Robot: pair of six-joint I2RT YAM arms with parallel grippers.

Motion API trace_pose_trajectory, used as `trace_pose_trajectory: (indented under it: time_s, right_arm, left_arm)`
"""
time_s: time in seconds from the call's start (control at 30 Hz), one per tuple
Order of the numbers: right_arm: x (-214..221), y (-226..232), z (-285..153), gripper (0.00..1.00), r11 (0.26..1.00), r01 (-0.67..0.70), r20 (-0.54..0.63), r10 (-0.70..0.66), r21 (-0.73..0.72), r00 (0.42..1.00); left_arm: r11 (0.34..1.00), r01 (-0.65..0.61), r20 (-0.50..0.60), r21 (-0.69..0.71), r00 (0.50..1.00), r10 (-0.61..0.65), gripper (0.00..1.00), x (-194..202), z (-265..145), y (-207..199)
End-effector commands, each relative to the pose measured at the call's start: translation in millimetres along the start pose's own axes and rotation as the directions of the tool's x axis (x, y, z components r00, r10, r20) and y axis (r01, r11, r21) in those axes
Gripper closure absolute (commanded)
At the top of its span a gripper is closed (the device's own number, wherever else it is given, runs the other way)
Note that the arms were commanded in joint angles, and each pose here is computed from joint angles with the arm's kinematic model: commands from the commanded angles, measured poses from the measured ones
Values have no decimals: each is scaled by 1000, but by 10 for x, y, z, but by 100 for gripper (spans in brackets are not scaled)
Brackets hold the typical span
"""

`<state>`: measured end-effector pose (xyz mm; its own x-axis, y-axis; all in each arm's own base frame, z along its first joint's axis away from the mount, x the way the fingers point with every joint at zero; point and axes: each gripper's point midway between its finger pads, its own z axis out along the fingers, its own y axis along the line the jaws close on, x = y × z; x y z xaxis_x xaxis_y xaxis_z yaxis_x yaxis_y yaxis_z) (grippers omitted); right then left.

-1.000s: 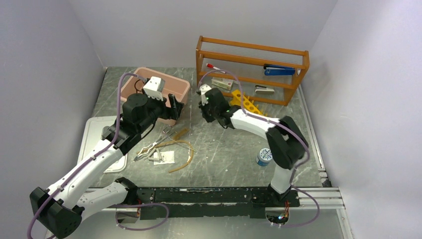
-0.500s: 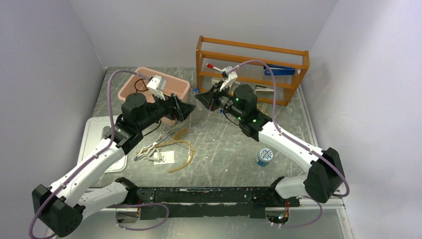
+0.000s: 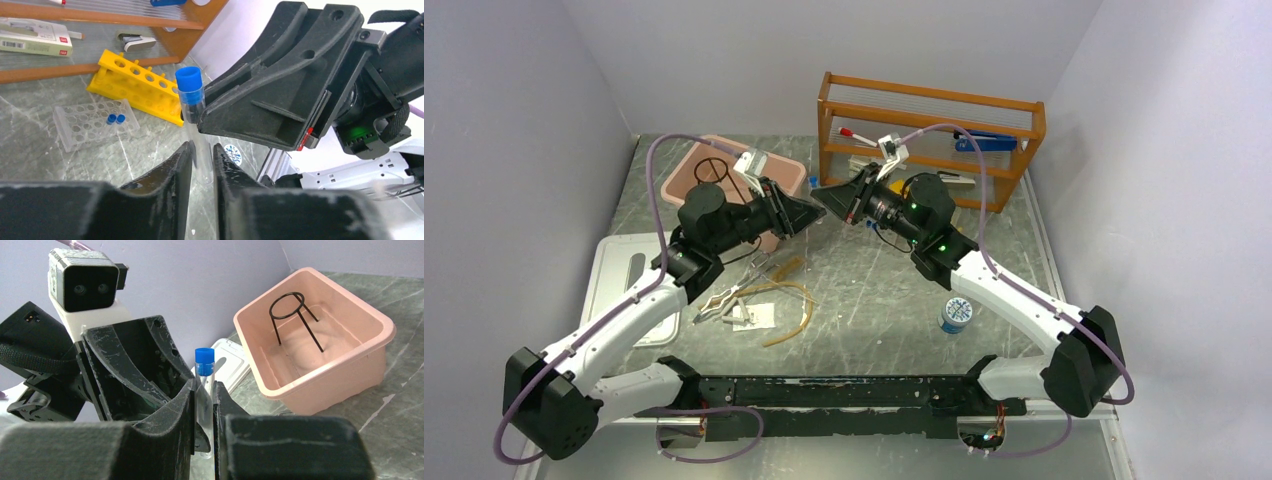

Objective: Organize the chemistry lab equipment

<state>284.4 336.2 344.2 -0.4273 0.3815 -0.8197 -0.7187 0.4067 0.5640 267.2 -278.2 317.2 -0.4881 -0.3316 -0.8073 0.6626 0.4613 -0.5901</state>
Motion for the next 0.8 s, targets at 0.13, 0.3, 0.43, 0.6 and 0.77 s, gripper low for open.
trace_pose_trajectory:
  time_s: [0.13, 0.3, 0.43, 0.6, 0.77]
  right_arm:
    - [-104, 206, -65, 81, 998, -6, 13, 7, -61, 1000]
    - [-159, 103, -91, 58, 999, 19, -21, -18, 36, 1000]
    - [-181, 49, -131, 57, 991, 90, -113, -78, 101, 990]
    - [-87, -60, -259, 56, 977, 122, -218, -82, 174, 973]
    - [-11, 8, -274, 56, 985, 97, -265, -57, 141, 963]
  left_arm:
    - [982, -106, -17, 155, 994, 110, 95, 44, -6, -204]
    - [962, -232, -63, 141, 968, 243, 95, 60, -13, -148]
    - [935, -322, -118, 146, 933, 340, 95, 101, -47, -109]
    - [902, -396, -174, 171, 889, 423, 95, 209, -121, -60]
    - [890, -426, -199, 162, 870, 452, 95, 261, -152, 10]
